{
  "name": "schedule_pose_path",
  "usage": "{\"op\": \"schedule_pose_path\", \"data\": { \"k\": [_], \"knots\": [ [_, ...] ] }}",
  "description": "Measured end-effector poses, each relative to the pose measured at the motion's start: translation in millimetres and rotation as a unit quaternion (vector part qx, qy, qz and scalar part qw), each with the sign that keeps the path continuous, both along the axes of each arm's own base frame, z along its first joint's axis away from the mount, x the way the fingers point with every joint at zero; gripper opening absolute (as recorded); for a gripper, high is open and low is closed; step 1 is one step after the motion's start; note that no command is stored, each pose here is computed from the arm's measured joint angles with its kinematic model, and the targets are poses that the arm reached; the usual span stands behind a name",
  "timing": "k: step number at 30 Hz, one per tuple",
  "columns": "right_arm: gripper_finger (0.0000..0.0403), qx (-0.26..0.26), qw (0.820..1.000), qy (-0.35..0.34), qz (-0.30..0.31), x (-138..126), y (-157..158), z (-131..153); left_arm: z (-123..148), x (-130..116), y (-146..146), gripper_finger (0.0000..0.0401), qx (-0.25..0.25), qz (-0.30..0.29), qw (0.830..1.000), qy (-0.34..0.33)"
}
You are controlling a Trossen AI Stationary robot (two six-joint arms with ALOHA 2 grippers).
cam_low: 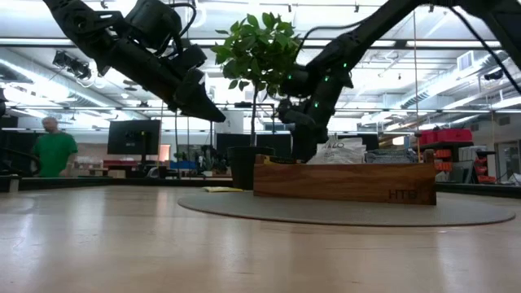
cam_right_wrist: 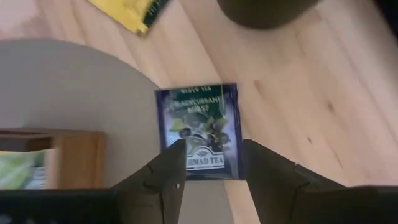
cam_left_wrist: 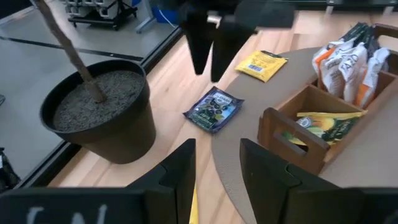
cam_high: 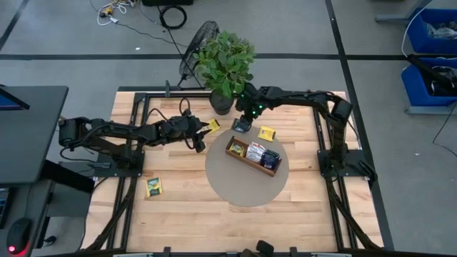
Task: Pick & Place Tea
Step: Put the black tea bag into the right section of the wooden organizer
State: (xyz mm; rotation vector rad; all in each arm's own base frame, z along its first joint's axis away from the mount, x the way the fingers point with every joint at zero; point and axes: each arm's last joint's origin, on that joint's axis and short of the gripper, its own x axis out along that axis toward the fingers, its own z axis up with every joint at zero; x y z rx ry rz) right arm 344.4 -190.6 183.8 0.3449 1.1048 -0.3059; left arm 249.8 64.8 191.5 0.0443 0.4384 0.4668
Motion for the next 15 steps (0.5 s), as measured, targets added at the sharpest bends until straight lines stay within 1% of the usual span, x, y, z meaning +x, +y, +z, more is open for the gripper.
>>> {"op": "schedule_pose_path", "data": {
  "k": [8,10,13,15],
  "knots": [
    [0.0165,0.006,0.999,0.032,0.015,5.2,-1.7,-26.4,0.0,0.1,-0.3,0.0131,-0.002,-0.005,1.000,-0.001],
    [0.0165,-0.008,0.999,0.042,0.011,5.3,-1.4,-27.6,0.0,0.1,-0.3,0.0131,-0.002,-0.005,1.000,-0.001],
    [0.0165,-0.042,0.997,0.059,-0.001,6.2,-0.4,-26.9,0.0,0.1,-0.3,0.0131,-0.002,-0.005,1.000,-0.001],
    [0.0165,-0.047,0.997,0.066,-0.014,5.4,-0.7,-27.1,0.0,0.1,-0.3,0.0131,-0.002,-0.005,1.000,-0.001]
  ]
}}
